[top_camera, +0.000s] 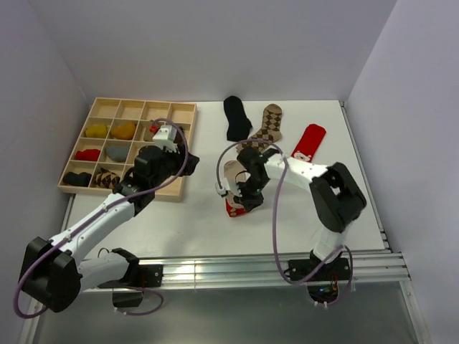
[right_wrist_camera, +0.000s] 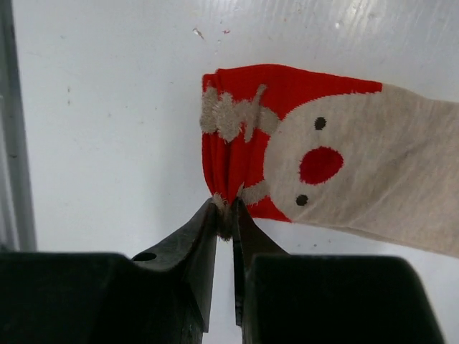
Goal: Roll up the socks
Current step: Roll the sock at the center of the board.
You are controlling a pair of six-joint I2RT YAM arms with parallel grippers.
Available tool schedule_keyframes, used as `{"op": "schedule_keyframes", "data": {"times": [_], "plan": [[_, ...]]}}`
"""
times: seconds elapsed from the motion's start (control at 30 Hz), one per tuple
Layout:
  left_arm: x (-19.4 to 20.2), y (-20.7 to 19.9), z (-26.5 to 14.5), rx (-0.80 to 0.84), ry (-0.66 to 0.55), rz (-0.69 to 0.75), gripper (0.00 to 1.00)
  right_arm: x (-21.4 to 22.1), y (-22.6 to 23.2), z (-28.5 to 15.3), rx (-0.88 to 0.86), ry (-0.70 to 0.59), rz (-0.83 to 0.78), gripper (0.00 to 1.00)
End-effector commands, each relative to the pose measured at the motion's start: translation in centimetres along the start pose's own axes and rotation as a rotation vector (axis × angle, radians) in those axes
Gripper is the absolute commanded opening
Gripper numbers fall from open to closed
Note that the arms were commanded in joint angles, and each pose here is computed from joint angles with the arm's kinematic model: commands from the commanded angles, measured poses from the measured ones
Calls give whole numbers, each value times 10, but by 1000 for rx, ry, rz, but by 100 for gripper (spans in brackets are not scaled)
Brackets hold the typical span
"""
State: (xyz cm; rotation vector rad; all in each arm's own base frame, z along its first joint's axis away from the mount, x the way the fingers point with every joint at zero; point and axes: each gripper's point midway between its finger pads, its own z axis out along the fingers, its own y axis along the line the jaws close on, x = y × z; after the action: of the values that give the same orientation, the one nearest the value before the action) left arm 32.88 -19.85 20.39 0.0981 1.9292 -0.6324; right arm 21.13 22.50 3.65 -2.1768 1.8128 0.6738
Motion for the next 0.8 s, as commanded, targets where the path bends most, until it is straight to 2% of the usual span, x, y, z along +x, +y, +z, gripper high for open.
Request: {"op": "schedule_keyframes", "data": {"times": [0.0,0.13,0.2,0.33,0.37,0.57,0.77], "plan": [[-27,-23,-7,89,-174,30,53,2,40,-14,-301,-31,182,16],[-9,-31,-11,82,-201,111,46,13,34,-10,-482,-46,370,17],[12,-36,-14,68,-195,139,41,14,23,-15,-508,-63,434,17],[34,-56,-27,134,-221,177,41,22,10,-7,-534,-62,553,18],[35,-61,-30,153,-237,181,44,22,10,-7,-533,-58,561,18],[92,-101,-29,322,-90,314,57,22,5,-4,-536,-51,595,19],[155,-133,-11,414,98,462,61,26,0,-2,-529,-34,604,18]]}}
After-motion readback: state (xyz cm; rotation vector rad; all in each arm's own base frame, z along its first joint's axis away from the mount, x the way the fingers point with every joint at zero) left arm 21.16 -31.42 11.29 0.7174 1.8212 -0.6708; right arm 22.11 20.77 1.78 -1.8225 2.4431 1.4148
